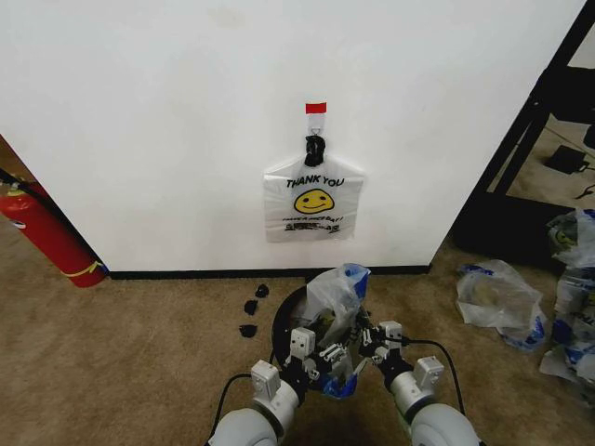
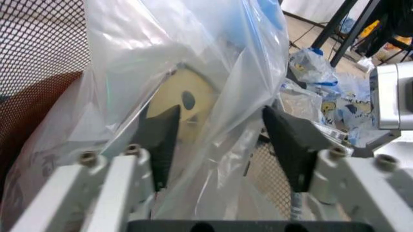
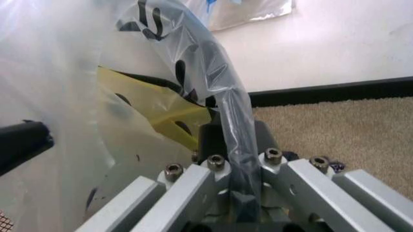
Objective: Pick up the garbage bag from the wall and place it over the trash bin.
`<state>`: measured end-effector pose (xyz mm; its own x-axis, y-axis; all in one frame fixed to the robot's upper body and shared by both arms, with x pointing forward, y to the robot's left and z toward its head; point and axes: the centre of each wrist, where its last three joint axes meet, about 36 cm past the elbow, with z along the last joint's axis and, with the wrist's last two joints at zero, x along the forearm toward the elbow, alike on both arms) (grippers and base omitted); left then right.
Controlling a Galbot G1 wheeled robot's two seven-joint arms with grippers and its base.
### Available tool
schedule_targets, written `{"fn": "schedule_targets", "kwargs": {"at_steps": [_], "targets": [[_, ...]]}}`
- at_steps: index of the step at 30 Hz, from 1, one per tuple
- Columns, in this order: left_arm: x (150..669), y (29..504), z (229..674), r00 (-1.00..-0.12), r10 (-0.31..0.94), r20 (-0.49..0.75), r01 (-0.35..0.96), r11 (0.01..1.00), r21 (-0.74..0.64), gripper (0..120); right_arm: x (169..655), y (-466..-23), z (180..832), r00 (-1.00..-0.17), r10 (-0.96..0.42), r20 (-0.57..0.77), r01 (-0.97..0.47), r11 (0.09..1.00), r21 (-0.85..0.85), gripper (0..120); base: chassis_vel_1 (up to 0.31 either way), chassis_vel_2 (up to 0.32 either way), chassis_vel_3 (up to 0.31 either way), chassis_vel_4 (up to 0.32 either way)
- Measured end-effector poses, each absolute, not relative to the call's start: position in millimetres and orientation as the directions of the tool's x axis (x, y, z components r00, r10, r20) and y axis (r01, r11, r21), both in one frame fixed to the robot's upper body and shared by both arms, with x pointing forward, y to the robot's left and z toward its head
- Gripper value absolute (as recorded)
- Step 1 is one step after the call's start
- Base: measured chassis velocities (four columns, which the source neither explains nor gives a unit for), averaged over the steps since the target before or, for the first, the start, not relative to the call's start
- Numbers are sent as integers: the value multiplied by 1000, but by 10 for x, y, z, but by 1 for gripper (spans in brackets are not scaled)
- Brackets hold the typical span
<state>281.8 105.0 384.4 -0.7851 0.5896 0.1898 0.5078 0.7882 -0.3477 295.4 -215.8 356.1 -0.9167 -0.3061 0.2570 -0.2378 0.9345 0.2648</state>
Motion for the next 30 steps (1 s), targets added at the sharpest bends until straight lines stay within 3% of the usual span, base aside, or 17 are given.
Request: {"fn": "schedule_targets", "kwargs": {"at_steps": [5,9,10,11,22,30], "targets": [[2806,1048,3861,-785,591,187,508,786,-351,34,2957,-2159,3564,-918,-303,255,-236,936,262,0,0,0,0,0],[2792,1050,3874,-786,590,184,507,786,-354,15,2957,-2157,3560,-920,-299,253,-233,937,260,0,0,0,0,0],[2786,1049,3885,-786,590,182,507,785,-357,4,2954,-2154,3556,-921,-295,253,-229,938,261,0,0,0,0,0],[2786,1048,3889,-787,590,180,506,785,-357,1,2953,-2154,3555,-922,-295,253,-228,938,261,0,0,0,0,0],[2796,1166,4153,-813,562,150,476,791,-383,0,3076,-2346,3473,-935,-264,237,-214,952,219,0,0,0,0,0],[2911,1384,4297,-861,471,193,386,851,-355,0,3250,-2710,3376,-901,-405,155,-375,908,189,0,0,0,0,0]]}}
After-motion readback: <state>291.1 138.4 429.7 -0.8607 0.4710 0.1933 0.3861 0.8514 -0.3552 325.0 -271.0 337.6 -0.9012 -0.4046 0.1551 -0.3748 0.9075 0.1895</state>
